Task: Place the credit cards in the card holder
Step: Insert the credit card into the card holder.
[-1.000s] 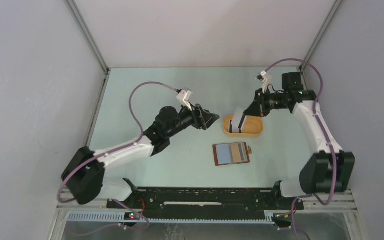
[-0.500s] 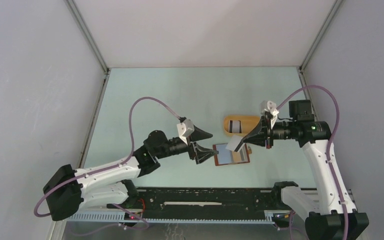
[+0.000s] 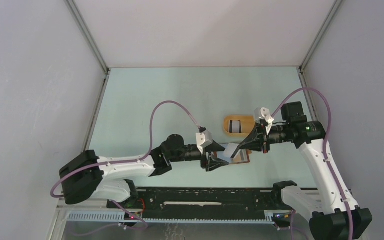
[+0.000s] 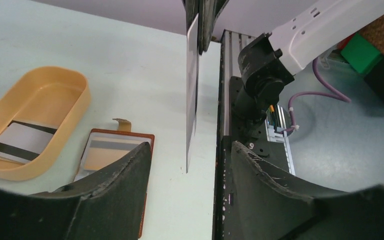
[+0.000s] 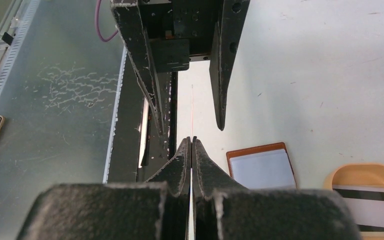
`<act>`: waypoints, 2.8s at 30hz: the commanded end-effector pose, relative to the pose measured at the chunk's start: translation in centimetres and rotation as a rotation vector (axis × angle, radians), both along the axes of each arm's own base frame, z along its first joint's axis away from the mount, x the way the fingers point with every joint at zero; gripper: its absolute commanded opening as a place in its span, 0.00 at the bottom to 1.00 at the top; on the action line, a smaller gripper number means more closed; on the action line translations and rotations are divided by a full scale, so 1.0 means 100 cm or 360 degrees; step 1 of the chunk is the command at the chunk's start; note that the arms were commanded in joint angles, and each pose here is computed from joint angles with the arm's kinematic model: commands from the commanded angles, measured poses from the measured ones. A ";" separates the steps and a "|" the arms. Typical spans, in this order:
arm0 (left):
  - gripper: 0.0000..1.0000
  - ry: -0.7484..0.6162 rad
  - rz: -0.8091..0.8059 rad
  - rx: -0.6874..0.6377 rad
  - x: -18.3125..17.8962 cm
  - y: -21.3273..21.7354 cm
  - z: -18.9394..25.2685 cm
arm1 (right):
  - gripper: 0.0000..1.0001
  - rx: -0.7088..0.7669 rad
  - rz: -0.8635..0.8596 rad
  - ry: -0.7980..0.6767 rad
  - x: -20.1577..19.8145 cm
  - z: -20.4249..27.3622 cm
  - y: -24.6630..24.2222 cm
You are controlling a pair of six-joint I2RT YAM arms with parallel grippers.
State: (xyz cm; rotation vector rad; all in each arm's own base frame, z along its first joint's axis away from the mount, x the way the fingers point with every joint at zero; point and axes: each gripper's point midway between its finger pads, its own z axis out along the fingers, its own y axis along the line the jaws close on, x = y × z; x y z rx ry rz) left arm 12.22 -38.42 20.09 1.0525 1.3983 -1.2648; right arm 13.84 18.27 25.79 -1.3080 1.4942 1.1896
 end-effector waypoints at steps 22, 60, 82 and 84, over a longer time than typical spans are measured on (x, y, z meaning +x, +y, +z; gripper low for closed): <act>0.00 0.0295 0.0046 -0.0350 0.001 -0.003 0.028 | 0.65 -0.0107 -0.0044 0.0053 0.013 -0.015 -0.002; 0.00 0.1786 0.0320 0.0258 0.050 -0.016 -0.140 | 0.41 -0.1144 -0.0245 -0.0210 0.080 -0.188 -0.056; 0.01 0.1900 0.0299 0.0353 0.064 -0.019 -0.156 | 0.43 -0.1305 -0.0156 -0.0179 0.077 -0.212 -0.061; 0.01 0.1910 0.0307 0.0360 0.065 -0.019 -0.159 | 0.43 -0.1310 -0.0156 -0.0174 0.077 -0.213 -0.061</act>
